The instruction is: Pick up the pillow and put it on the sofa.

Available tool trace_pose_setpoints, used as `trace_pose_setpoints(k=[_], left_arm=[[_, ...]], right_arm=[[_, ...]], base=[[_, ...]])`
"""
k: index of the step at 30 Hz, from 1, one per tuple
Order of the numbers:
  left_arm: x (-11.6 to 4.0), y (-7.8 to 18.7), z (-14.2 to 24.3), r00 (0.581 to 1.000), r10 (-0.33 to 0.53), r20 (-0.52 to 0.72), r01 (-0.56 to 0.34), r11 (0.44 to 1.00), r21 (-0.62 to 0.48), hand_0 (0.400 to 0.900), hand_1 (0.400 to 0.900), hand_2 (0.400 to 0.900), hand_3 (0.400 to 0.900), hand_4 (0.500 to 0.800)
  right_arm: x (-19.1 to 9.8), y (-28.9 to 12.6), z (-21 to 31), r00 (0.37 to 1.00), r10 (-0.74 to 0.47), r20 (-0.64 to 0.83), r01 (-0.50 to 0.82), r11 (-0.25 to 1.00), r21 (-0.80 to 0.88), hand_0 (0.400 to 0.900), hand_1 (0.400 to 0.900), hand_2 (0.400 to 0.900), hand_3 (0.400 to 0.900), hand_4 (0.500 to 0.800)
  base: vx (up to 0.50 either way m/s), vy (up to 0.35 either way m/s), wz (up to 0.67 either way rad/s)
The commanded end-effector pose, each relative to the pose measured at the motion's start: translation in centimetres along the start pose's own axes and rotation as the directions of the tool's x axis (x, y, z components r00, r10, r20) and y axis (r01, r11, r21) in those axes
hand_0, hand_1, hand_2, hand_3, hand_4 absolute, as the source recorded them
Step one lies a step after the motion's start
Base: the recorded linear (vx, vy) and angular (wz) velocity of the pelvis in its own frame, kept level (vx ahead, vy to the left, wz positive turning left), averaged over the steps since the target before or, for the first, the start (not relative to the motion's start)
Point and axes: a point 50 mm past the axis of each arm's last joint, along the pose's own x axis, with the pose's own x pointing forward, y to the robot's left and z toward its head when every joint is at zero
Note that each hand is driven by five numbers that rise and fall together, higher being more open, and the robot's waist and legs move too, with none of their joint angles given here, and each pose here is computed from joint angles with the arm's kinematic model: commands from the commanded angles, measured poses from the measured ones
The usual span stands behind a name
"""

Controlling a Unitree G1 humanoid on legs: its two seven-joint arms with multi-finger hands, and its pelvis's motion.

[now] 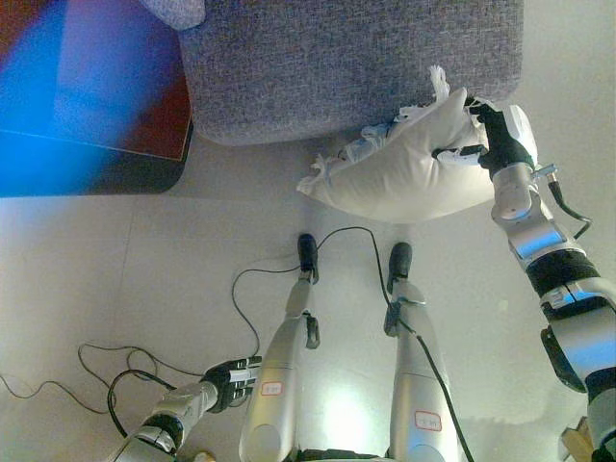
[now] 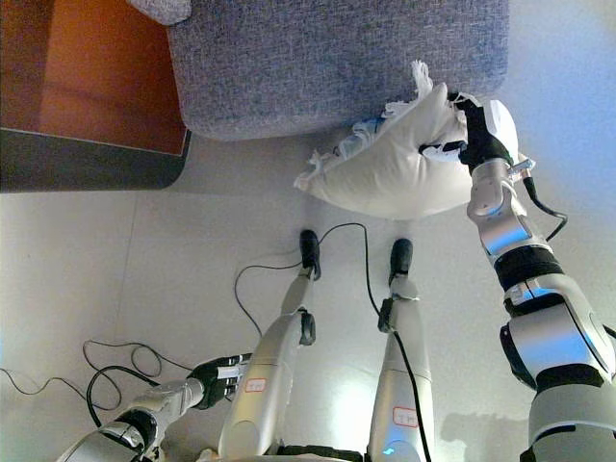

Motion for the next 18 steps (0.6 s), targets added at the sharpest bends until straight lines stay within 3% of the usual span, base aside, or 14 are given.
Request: trace_pose_setpoints(k=[1, 18], left_arm=[[0.8, -2.6, -1.8, 0.995, -0.079, -0.061, 0.079, 0.997, -0.009, 0.900, 0.900, 0.900, 0.900, 0.800], [0.5, -2.3, -2.7, 0.994, -0.081, -0.072, 0.081, 0.997, 0.001, 0.900, 0.900, 0.900, 0.900, 0.800]], right_arm=[[1.6, -3.4, 6.7, 0.977, -0.016, 0.212, 0.021, 1.000, -0.021, 0.400, 0.400, 0.400, 0.400, 0.500], [1.7, -4.6, 6.6, 0.976, -0.028, 0.216, 0.030, 0.999, -0.010, 0.400, 0.400, 0.400, 0.400, 0.500]], base=[[0.000, 0.000, 0.00], [-0.006, 0.002, -0.03]])
